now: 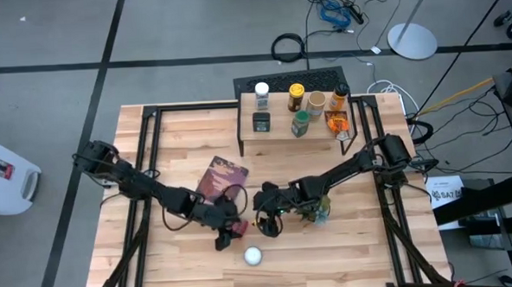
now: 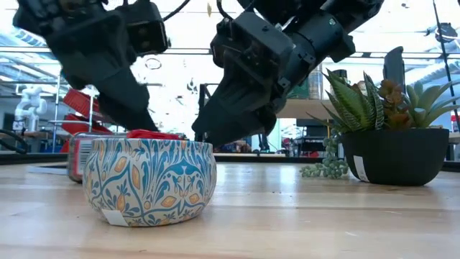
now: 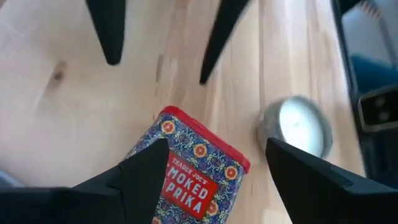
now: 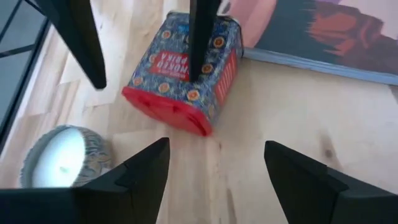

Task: Shelf spices
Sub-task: Put the red seasoning can on the shelf

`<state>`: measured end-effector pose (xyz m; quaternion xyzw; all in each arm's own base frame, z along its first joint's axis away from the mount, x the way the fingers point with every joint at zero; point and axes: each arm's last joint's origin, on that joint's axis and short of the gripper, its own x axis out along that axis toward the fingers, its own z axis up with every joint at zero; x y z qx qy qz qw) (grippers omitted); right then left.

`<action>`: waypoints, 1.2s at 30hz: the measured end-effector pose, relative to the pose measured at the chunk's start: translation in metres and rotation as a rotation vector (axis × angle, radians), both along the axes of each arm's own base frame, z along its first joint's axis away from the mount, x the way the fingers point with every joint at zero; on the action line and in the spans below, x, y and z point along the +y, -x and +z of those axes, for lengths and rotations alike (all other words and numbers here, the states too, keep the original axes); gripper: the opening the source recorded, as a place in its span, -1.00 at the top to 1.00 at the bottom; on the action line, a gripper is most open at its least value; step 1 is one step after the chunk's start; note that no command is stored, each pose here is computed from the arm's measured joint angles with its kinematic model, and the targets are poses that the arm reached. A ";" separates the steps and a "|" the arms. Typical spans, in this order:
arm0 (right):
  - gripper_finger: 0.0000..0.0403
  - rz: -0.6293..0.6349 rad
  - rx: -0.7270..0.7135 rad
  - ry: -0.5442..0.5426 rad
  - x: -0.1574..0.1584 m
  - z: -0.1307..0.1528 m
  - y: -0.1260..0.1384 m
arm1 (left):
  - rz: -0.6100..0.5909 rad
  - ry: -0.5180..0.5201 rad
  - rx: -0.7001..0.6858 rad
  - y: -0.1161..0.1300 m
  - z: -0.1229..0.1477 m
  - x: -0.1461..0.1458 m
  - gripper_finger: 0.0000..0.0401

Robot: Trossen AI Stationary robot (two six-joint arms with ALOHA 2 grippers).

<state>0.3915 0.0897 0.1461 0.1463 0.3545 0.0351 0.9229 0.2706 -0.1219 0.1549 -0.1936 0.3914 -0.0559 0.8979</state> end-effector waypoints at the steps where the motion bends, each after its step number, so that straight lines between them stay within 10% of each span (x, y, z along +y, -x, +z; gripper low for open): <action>1: -0.25 0.002 0.000 0.000 0.001 0.000 0.000 | -0.020 -0.020 0.011 0.000 0.002 -0.003 -0.41; 17: -0.25 0.017 0.000 -0.024 -0.003 0.000 -0.001 | -0.188 -0.565 0.083 0.002 0.062 -0.039 -0.41; 36: -0.25 -0.006 0.001 -0.031 -0.009 0.000 -0.002 | -0.006 -0.451 0.316 0.039 0.037 -0.049 -0.41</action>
